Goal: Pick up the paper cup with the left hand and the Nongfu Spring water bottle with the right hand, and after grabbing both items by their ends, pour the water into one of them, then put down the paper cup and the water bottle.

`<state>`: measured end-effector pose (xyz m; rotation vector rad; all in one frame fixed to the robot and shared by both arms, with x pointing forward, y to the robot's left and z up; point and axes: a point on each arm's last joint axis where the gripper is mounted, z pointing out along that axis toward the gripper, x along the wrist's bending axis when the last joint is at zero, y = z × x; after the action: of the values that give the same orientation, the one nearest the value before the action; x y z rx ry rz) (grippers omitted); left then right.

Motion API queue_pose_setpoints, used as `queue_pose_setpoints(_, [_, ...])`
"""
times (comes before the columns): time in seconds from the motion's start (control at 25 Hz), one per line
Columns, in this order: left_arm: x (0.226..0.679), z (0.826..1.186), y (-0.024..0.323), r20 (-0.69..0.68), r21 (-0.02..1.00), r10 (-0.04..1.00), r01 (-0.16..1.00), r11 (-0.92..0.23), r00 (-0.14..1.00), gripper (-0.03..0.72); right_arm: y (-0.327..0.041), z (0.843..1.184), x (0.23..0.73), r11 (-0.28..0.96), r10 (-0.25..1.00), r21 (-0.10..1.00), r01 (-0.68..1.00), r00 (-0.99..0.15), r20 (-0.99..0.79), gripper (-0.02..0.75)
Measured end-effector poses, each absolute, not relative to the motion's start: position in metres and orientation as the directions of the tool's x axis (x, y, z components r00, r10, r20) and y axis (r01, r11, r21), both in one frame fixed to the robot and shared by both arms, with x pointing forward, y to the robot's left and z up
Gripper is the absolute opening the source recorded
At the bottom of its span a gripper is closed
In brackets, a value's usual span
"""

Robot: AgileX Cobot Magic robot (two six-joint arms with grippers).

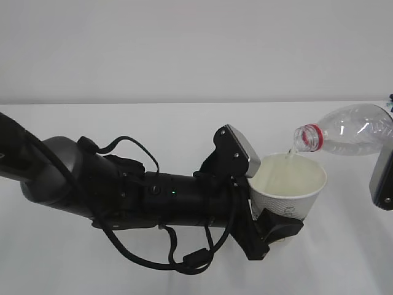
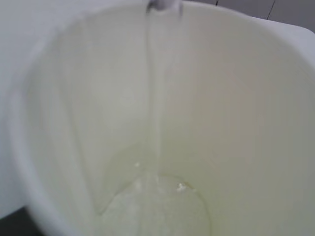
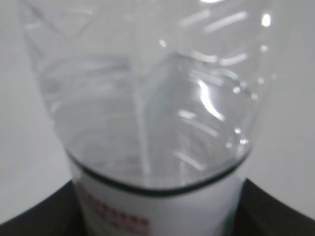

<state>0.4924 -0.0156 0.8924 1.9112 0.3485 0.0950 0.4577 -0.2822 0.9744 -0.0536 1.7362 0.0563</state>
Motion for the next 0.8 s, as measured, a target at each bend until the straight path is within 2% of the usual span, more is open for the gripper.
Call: queue_pose_setpoints(0.8, [0.4924, 0.8924, -0.0157, -0.101, 0.927, 0.285, 0.195, -0.322, 0.953, 0.534, -0.2822, 0.9748, 0.4578, 0.998, -0.003, 0.008, -0.067, -0.161, -0.987, 0.432])
